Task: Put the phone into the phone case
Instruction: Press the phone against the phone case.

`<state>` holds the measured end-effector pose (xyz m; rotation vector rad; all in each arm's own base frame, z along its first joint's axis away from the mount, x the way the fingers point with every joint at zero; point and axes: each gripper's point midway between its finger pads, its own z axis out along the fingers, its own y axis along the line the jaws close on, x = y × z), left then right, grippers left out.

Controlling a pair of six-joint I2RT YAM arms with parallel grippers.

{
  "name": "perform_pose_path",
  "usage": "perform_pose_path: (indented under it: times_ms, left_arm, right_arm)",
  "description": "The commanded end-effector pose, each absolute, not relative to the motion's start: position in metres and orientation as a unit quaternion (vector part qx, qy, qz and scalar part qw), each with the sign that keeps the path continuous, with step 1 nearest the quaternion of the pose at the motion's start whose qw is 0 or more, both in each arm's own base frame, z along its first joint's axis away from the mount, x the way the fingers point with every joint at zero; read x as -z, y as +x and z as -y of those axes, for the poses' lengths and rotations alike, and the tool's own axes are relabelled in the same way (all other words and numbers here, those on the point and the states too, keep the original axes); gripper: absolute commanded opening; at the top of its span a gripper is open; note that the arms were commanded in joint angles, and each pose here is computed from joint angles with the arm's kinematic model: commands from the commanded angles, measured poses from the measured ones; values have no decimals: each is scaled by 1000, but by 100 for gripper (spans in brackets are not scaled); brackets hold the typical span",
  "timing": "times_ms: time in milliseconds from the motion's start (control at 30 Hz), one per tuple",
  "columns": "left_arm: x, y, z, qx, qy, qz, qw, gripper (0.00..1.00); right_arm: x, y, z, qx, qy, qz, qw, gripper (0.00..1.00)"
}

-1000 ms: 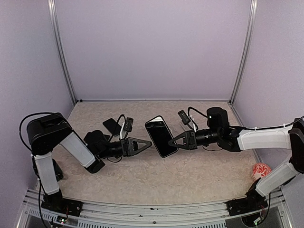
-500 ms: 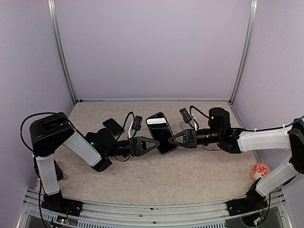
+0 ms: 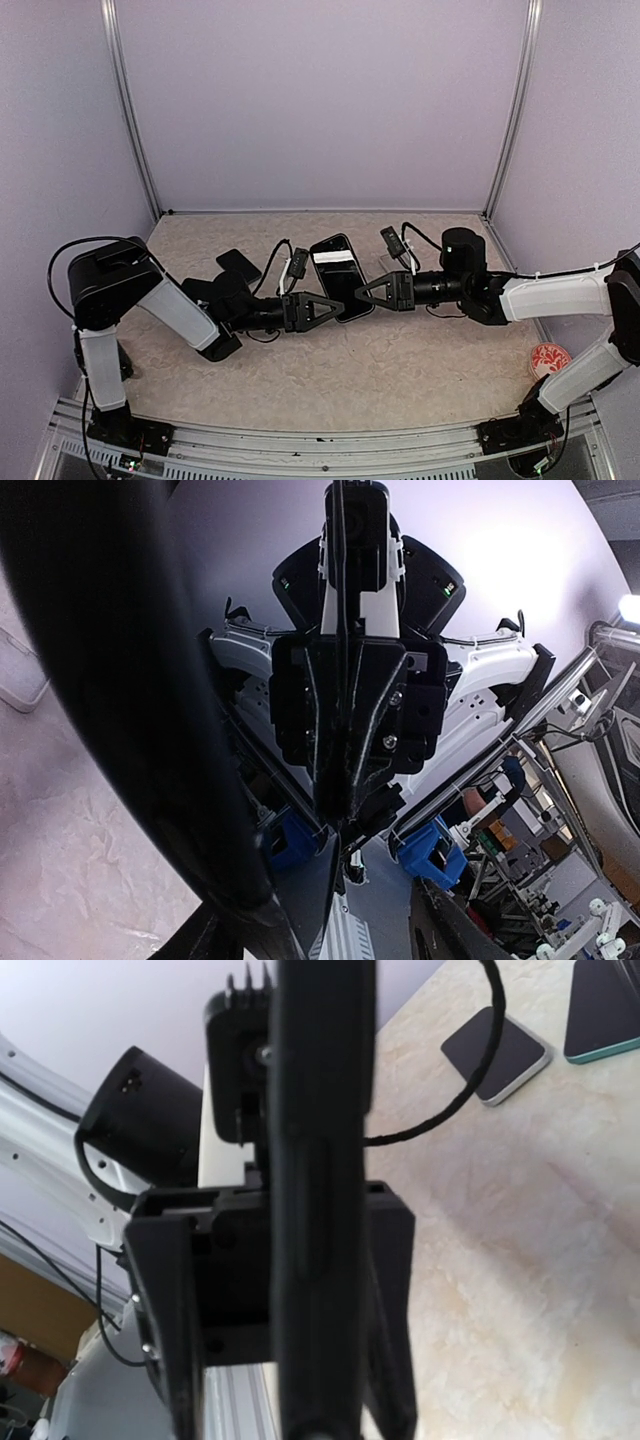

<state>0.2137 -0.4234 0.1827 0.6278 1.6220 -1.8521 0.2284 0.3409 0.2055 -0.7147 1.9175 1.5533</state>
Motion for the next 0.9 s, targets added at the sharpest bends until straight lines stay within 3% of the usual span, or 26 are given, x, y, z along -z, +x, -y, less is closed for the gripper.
perform_pose_path:
  times_ms: [0,633,800,867]
  left_arm:
    - [-176,204,435,697,260,-608,277,51]
    - [-165,208,438,694,247,-620,268,1]
    - [-160,216,437,683,232,-638,269,0]
    - [-161,217,435,683,232,-637,271,9]
  right_arm:
    - [-240,233,-340,-589,-284,-674,345,0]
    - [-230,241,-336,-551,-285,-690,371,0]
    - [-228,243,-336,-536,-290,-696,379,0]
    - [-228,242,-336,-537,-290,-696,378,0]
